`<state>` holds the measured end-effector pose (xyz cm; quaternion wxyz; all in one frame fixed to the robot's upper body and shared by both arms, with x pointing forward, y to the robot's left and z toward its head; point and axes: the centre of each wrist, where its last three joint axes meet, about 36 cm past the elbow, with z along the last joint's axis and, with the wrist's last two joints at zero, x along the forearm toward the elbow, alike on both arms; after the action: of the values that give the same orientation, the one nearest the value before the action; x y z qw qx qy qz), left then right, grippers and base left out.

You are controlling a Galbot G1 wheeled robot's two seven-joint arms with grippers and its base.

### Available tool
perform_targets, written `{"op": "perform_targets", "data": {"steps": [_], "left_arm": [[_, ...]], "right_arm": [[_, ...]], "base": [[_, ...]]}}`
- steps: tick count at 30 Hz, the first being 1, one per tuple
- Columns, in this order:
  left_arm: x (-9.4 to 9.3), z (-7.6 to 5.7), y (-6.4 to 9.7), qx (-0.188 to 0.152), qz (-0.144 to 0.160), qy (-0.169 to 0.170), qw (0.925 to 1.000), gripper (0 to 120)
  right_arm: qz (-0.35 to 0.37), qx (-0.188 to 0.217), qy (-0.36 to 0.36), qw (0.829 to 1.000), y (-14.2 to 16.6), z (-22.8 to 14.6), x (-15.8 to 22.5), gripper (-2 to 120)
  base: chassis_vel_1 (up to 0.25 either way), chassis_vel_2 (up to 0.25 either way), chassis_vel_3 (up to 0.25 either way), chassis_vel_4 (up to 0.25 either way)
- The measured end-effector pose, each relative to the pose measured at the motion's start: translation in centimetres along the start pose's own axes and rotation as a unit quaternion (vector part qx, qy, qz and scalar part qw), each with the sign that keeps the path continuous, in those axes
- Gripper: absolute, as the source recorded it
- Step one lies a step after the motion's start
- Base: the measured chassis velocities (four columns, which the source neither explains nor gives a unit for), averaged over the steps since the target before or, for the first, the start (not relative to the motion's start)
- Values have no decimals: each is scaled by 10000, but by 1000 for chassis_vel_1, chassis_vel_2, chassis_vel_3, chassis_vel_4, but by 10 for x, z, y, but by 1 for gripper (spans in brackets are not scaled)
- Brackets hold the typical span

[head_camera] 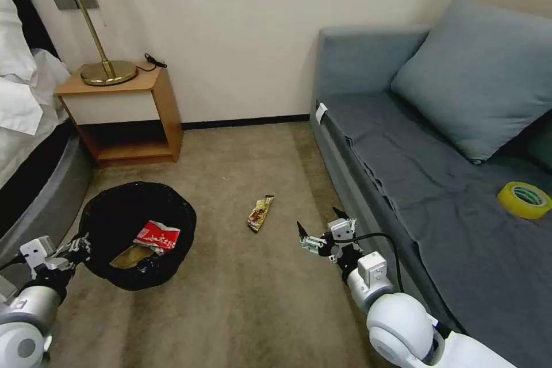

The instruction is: Pick up the trash bin, then pick up the garbage on the floor and place it into the trash bin.

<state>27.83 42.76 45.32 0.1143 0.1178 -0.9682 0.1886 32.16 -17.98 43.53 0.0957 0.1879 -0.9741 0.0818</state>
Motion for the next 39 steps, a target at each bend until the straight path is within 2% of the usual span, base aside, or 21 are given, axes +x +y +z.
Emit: {"op": "perform_targets", "data": {"steps": [10,27,39], "left_arm": [[4,1,4,40,-68,-24,10000,5],[5,4,2,82,-68,-30,9999,5],[8,1,16,-80,-360,-155,9992,5]], "right_arm": [[-136,19,-54,9999,-1,-2,-1,100],[-285,-13,-86,9996,2,-1,-4,100],[-341,-16,-83,9994,4,-1,-6,100]], "base": [[0,0,0,0],[0,0,0,0],[-41,39,43,-35]]}}
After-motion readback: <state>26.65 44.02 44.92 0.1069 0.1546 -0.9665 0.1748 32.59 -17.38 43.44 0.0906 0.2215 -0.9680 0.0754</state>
